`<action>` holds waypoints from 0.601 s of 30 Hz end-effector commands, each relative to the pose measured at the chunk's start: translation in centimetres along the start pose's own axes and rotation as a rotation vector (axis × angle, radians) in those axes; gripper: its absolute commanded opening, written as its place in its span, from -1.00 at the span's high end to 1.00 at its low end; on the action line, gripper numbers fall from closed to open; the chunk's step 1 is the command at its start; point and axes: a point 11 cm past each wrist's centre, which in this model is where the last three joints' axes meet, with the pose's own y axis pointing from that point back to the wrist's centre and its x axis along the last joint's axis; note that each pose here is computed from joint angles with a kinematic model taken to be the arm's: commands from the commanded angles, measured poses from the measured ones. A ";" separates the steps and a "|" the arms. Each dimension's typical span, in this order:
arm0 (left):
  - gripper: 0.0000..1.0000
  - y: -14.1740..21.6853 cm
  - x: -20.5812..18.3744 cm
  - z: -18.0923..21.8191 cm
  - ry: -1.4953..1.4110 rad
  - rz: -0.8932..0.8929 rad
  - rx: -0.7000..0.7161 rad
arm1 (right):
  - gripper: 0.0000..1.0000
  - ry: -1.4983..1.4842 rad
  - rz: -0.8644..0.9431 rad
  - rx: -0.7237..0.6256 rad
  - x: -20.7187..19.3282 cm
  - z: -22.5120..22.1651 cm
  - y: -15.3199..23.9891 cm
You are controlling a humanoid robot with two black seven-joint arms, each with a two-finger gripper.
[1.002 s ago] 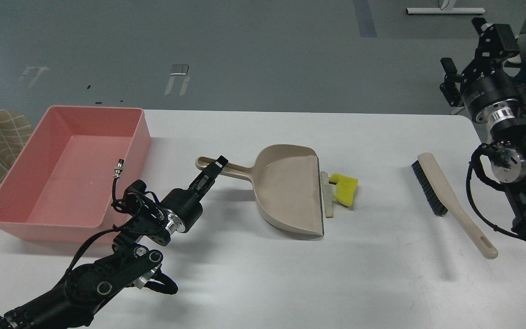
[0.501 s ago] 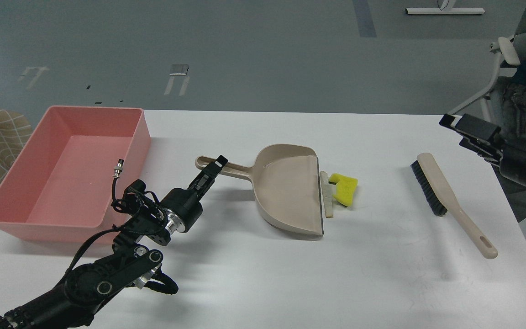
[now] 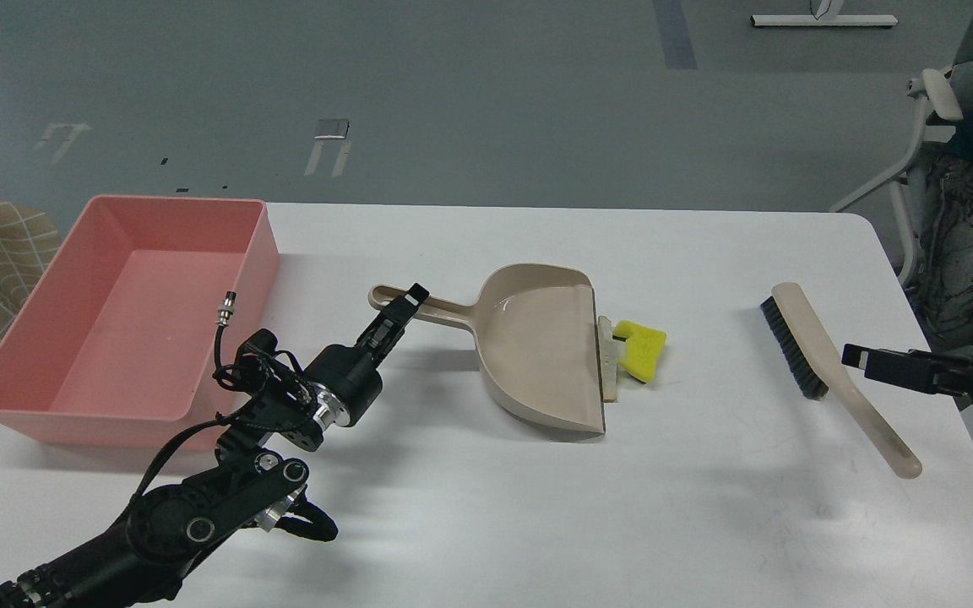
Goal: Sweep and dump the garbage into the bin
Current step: 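Lower the right gripper and grasp the wooden brush handle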
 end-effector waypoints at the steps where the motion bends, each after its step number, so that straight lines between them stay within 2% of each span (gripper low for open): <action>1: 1.00 -0.1 0.0 0.1 -0.002 -0.001 -0.003 | -1.00 0.050 -0.013 -0.035 -0.2 0.6 -0.2; 6: 1.00 -0.1 0.0 0.1 -0.001 0.000 -0.005 | -0.99 0.140 -0.026 -0.067 0.0 1.2 -0.8; 18: 1.00 -0.1 -0.1 0.3 0.000 -0.002 -0.008 | -0.98 0.129 -0.058 -0.052 -1.6 0.7 -1.9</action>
